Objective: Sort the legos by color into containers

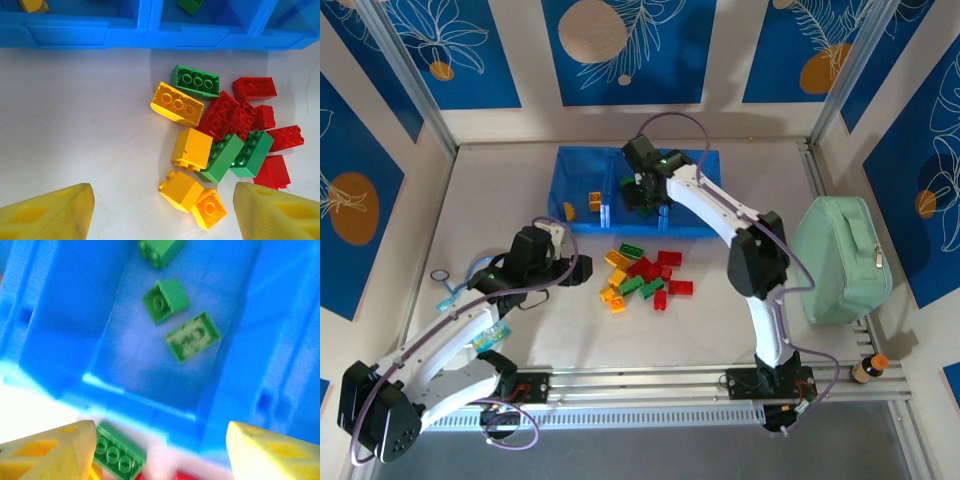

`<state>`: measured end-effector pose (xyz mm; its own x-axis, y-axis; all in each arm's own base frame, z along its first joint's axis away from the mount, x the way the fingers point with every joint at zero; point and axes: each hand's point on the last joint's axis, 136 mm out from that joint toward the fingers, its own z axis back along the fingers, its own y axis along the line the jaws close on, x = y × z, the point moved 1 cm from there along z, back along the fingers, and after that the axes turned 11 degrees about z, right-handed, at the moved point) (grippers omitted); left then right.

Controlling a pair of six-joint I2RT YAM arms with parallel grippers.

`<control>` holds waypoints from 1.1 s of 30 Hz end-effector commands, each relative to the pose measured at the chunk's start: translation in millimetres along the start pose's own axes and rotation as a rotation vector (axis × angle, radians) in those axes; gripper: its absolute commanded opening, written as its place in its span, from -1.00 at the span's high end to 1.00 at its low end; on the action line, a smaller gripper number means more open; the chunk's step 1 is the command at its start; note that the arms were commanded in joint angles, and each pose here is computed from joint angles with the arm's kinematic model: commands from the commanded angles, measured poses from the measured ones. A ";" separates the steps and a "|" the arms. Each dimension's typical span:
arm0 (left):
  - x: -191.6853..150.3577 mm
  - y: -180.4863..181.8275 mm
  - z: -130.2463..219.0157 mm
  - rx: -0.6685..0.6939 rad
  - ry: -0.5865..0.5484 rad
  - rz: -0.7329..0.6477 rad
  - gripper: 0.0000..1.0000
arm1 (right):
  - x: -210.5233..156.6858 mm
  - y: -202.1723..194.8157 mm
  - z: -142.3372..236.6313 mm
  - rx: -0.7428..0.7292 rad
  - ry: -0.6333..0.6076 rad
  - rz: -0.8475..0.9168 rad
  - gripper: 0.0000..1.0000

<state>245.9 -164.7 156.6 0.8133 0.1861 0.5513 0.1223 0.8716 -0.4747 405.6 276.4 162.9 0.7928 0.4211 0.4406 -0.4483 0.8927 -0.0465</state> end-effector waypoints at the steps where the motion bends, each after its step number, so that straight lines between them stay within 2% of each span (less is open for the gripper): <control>1: -6.4 -4.6 -9.0 -0.027 0.019 0.009 -0.47 | -16.3 10.3 38.4 0.078 -0.067 -0.025 -0.39; 12: -13.7 -18.1 -33.1 -0.079 0.072 -0.018 -0.47 | -162.4 9.2 39.1 0.149 0.103 -0.115 -0.43; 17: -16.1 -17.9 -38.1 -0.073 0.082 -0.020 -0.47 | -204.0 21.2 31.3 0.173 0.172 -0.119 -0.46; 24: -16.6 -16.0 -39.4 -0.053 0.085 -0.019 -0.47 | -218.4 48.0 32.1 0.184 0.213 -0.103 -0.40; 33: -18.5 -12.5 -37.0 -0.038 0.080 -0.014 -0.47 | -226.3 67.1 9.6 0.117 0.280 -0.123 -0.31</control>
<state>252.8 -196.7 126.4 0.8587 0.1340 0.4947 0.1544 0.8528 -0.4990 187.8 229.6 66.5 0.9060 0.3917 0.1606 -0.4102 0.9060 0.1041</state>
